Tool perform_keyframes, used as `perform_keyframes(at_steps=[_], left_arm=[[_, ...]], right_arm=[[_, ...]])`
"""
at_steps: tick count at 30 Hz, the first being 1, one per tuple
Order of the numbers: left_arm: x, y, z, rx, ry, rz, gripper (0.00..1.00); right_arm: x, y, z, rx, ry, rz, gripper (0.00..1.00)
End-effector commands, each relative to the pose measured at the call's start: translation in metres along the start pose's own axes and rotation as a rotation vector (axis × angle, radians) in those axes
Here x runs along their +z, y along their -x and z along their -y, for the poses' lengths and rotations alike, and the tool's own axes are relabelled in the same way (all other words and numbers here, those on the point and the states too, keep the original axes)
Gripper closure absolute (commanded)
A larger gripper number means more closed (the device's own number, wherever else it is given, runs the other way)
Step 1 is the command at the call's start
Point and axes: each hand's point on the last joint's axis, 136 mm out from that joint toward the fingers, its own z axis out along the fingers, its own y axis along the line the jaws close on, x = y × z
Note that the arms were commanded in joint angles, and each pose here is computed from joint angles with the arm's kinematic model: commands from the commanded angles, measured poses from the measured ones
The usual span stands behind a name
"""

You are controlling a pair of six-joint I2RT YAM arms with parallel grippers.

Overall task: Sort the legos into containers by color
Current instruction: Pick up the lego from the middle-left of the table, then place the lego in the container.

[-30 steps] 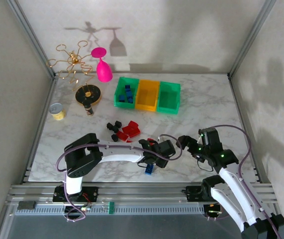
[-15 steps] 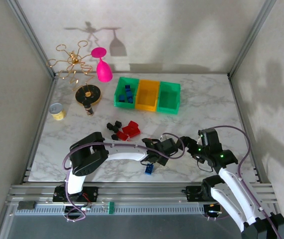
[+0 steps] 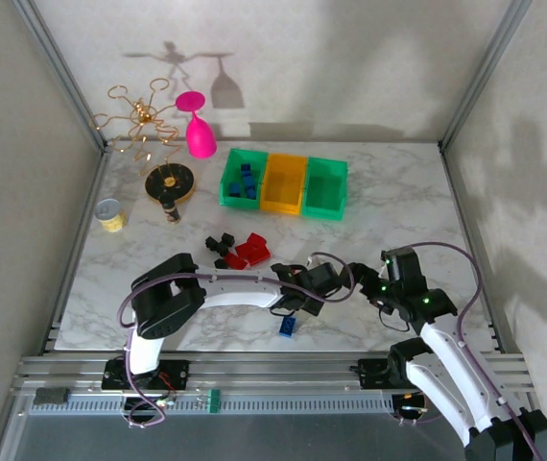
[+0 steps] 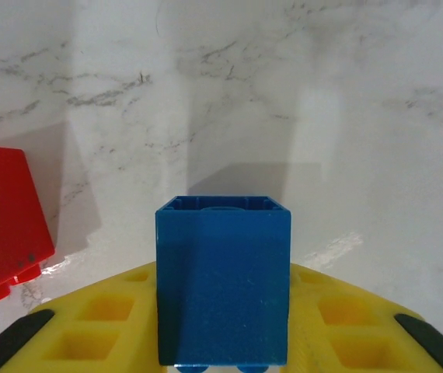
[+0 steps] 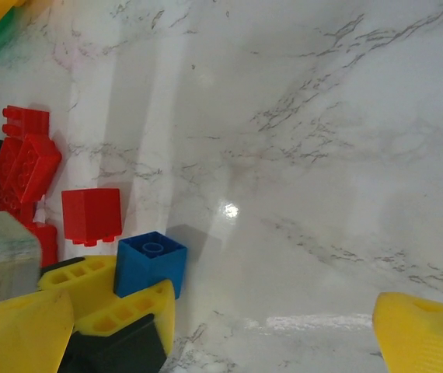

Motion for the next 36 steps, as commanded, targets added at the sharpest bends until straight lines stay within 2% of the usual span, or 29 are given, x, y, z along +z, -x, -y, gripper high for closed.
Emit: perform_keyframes(at_steps=[1,9,14,20,28,32,36], left_arm=[[-0.030,0.027,-0.005,-0.059,-0.010,0.080,0.75],[-0.082,0.063,-0.035,-0.177,-0.027,0.198,0.76],[-0.111,0.090,-0.087,-0.283,0.045,0.281,0.76],[-0.139,0.127,-0.156,-0.413,0.117,0.394,0.74],[-0.123,0.173,-0.251,-0.534,0.284,0.437,0.74],[-0.103,0.194,-0.290,-0.604,0.306,0.438,0.75],[-0.071,0.211,-0.311,-0.600,0.351,0.407,0.75]], right_arm=[[-0.007,0.015,-0.013,-0.036,0.023,0.048,0.01],[-0.022,0.035,-0.047,-0.127,0.125,0.103,0.01],[-0.019,0.050,-0.071,-0.168,0.208,0.128,0.01],[0.003,0.057,-0.097,-0.196,0.271,0.082,0.01],[0.037,0.064,-0.126,-0.204,0.319,0.042,0.01],[0.049,0.070,-0.134,-0.204,0.330,0.036,0.01],[0.057,0.075,-0.135,-0.213,0.310,0.032,0.01]])
